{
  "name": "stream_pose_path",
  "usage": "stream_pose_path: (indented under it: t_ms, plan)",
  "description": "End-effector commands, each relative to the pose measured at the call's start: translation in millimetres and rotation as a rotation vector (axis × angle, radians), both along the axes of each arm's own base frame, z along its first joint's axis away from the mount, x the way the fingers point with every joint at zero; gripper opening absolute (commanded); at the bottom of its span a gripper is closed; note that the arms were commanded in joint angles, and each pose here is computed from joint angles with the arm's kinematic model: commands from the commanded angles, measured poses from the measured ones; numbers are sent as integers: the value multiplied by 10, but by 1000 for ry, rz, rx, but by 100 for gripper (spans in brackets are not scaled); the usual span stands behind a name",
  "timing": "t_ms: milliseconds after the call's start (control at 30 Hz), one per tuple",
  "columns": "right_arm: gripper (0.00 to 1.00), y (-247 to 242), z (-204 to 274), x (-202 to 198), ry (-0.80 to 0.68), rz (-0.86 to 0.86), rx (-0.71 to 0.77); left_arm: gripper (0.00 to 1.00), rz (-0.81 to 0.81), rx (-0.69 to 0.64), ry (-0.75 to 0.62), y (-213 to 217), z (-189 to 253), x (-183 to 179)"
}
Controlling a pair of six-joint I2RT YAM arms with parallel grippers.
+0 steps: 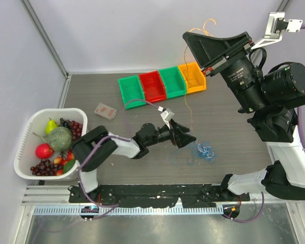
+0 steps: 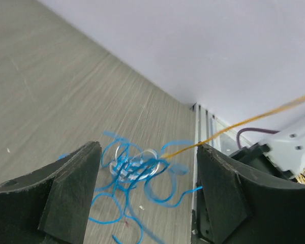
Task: Untangle the cables
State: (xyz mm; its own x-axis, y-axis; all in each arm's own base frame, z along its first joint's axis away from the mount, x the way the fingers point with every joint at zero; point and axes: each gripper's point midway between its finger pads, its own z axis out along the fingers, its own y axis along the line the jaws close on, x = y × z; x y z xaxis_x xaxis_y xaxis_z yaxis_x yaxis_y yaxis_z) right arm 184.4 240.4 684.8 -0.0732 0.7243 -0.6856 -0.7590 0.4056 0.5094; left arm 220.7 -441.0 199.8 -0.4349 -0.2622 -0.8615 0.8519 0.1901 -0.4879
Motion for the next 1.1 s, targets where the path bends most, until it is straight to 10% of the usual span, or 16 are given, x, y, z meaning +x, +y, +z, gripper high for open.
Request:
stream_pose_path:
  t_ms: [0, 433, 767, 1067]
  plan:
    - [1, -36, 294, -121, -46, 52, 94, 77, -113, -280, -26, -231, 415, -164]
    - [1, 5, 289, -113, -46, 59, 83, 58, 245, 73, -70, -300, -282, 196]
    - [1, 15, 262, -70, -55, 31, 59, 80, 195, 138, -250, 15, 231, -247]
    - [1, 13, 330, -107, -56, 58, 90, 40, 261, 162, -327, -273, 366, -114]
